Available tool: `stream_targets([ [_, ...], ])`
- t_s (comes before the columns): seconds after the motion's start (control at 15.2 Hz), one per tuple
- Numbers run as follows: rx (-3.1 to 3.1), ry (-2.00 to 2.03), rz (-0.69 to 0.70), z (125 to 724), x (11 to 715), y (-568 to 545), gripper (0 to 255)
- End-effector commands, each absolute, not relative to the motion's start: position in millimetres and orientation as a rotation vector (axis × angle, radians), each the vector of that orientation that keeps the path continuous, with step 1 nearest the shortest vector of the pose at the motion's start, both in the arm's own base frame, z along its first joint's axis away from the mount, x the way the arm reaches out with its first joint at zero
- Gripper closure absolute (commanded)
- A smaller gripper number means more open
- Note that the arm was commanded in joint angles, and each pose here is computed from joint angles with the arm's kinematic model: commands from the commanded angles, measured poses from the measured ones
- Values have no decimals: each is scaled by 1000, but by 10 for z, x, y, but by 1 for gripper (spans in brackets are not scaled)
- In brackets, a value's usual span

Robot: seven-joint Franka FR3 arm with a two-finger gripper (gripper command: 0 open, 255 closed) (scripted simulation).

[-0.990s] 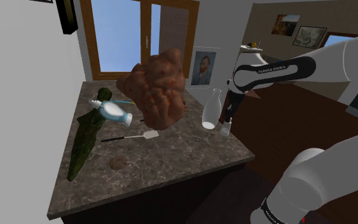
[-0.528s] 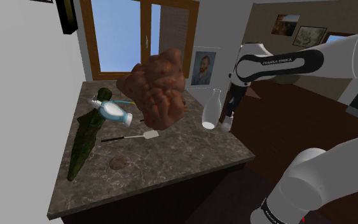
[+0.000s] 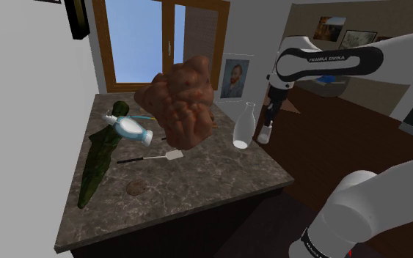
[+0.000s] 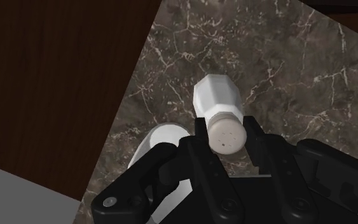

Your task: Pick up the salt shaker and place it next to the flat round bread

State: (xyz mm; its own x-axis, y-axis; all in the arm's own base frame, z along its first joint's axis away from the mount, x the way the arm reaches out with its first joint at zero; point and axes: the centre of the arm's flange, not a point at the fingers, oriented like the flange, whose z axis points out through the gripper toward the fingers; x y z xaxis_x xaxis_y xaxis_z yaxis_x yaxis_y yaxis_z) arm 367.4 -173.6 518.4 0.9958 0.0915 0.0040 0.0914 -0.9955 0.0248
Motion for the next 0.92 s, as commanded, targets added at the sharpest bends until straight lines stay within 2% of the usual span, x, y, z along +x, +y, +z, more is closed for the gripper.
stream_targets([
  [0.0, 3114, 143, 7, 5298, 3676, -1735, 255],
  [0.46, 3114, 143, 7, 5668, 3676, -1735, 255],
  [0.86, 3114, 143, 7, 5582, 3877, -1113, 255],
])
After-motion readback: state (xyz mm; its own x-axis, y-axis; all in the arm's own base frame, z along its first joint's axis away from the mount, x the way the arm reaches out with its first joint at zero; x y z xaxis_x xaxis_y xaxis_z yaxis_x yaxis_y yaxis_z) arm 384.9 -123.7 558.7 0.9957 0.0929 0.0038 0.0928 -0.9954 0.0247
